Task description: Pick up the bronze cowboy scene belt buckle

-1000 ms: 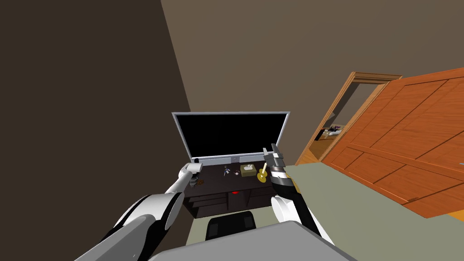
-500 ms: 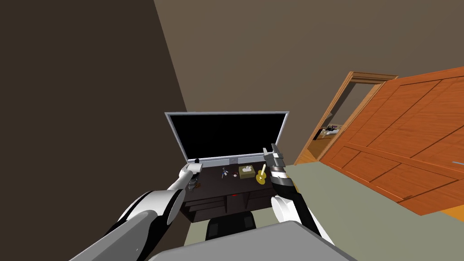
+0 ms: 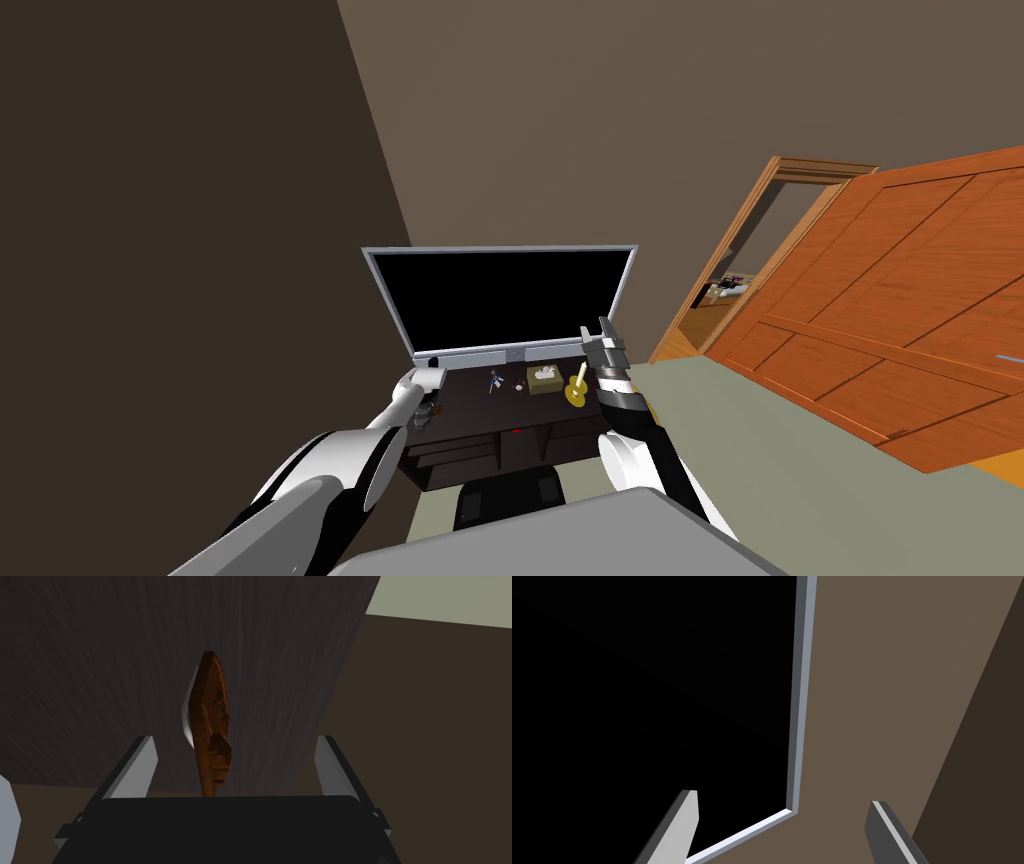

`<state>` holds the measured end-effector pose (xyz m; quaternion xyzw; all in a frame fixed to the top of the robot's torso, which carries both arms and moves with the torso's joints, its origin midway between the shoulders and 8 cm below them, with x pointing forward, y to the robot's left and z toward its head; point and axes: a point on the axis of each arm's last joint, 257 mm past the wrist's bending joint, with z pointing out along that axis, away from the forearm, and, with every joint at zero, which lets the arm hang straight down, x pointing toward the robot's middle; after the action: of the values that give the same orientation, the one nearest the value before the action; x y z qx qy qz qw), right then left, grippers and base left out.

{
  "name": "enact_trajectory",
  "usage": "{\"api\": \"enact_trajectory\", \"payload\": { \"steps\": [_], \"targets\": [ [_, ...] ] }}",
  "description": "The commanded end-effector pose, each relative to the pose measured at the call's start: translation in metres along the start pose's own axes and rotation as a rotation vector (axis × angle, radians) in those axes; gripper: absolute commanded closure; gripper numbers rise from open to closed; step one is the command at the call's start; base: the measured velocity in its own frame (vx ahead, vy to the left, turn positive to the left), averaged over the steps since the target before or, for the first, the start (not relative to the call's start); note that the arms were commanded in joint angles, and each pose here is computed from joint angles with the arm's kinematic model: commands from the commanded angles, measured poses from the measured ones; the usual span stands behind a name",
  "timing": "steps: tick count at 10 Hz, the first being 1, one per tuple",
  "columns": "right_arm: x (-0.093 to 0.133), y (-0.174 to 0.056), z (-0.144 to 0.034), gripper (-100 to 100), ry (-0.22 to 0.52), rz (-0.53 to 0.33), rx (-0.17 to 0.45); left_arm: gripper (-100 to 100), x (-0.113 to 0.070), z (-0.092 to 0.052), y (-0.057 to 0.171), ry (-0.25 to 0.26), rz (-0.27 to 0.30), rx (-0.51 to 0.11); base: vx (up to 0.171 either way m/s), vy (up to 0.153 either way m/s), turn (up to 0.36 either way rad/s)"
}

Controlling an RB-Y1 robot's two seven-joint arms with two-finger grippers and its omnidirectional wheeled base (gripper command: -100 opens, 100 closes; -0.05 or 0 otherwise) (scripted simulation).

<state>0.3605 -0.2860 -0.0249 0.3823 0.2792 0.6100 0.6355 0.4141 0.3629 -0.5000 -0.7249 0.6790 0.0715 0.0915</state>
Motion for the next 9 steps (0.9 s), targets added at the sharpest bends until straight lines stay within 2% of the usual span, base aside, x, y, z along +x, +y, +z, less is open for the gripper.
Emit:
{"api": "enact_trajectory", "payload": {
  "steps": [1, 5, 6, 7, 8, 9],
  "targets": [
    [0.000, 0.000, 0.000, 0, 0.000, 0.000, 0.000, 100, 0.000, 0.000, 0.000, 0.000, 0.000, 0.000, 0.000, 0.000, 0.000],
    [0.000, 0.000, 0.000, 0, 0.000, 0.000, 0.000, 100, 0.000, 0.000, -0.001, 0.000, -0.001, 0.001, 0.000, 0.000, 0.000],
    [0.000, 0.000, 0.000, 0, 0.000, 0.000, 0.000, 0, 0.000, 0.000, -0.001, 0.000, -0.001, 0.001, 0.000, 0.000, 0.000],
    [0.000, 0.000, 0.000, 0, 0.000, 0.000, 0.000, 100, -0.001, -0.011, -0.009, 0.000, -0.001, -0.001, 0.007, 0.002, 0.000],
    [0.000, 0.000, 0.000, 0, 0.000, 0.000, 0.000, 100, -0.001, -0.016, -0.013, 0.000, -0.001, -0.001, 0.002, 0.004, -0.011],
    [0.000, 0.000, 0.000, 0, 0.000, 0.000, 0.000, 100, 0.000, -0.012, -0.010, 0.000, -0.002, 0.001, 0.000, 0.000, 0.000]
  ]
}}
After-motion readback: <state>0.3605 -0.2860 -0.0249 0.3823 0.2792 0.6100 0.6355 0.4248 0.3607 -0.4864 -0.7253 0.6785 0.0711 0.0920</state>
